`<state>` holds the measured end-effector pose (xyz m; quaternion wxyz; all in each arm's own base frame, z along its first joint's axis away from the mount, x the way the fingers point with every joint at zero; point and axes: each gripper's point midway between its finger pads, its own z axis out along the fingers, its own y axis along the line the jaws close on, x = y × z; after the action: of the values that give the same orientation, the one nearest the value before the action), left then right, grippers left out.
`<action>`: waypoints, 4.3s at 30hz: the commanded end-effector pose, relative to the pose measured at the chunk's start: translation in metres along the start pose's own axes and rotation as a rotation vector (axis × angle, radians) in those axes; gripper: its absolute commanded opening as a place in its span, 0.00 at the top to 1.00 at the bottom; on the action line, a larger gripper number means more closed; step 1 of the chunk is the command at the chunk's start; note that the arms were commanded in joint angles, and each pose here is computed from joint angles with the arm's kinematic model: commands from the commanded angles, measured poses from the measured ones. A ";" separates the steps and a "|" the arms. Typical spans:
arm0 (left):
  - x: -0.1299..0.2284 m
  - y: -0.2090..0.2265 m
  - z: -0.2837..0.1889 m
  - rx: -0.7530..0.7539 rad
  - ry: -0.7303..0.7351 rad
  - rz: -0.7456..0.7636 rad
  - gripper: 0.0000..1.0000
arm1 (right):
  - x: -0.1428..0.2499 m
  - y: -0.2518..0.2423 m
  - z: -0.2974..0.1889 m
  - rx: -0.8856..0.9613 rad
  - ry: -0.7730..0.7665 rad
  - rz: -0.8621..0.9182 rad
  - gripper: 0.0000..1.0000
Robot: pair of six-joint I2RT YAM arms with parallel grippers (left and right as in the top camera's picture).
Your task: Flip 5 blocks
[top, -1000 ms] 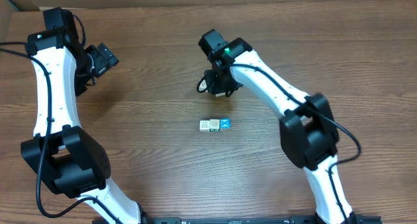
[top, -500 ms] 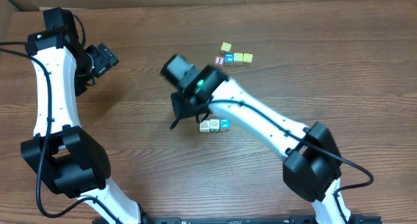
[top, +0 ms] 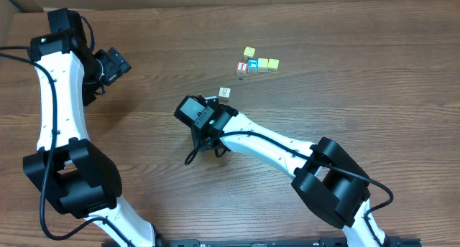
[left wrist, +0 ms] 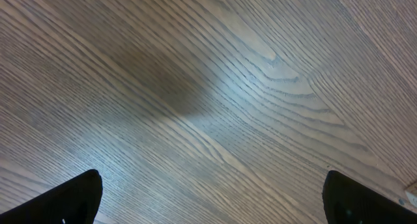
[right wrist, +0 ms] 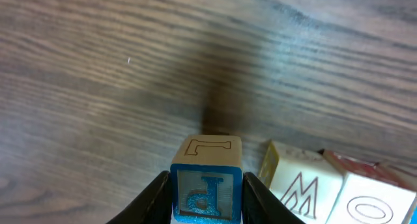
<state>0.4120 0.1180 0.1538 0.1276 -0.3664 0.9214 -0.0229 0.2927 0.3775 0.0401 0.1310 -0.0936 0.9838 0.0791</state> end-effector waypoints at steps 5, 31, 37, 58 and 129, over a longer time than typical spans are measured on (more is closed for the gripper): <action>-0.003 -0.005 -0.008 0.010 -0.023 0.012 0.00 | -0.003 -0.005 0.003 0.022 -0.022 0.016 0.61; -0.003 -0.005 -0.008 0.010 -0.024 0.012 0.00 | -0.058 0.011 0.007 -0.013 -0.198 -0.055 0.87; -0.003 -0.005 -0.008 0.010 -0.024 0.012 0.00 | -0.049 0.004 0.024 0.019 -0.158 -0.062 0.89; -0.003 -0.005 -0.008 0.010 -0.024 0.012 0.00 | -0.029 0.010 0.023 -0.026 -0.053 -0.204 0.81; -0.003 -0.004 -0.008 0.010 -0.023 0.011 0.00 | 0.006 0.028 -0.002 -0.125 0.051 -0.394 0.94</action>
<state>0.4120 0.1180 0.1538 0.1276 -0.3664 0.9214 -0.0229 0.2851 0.4059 0.0402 0.1107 -0.2818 0.9469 0.1084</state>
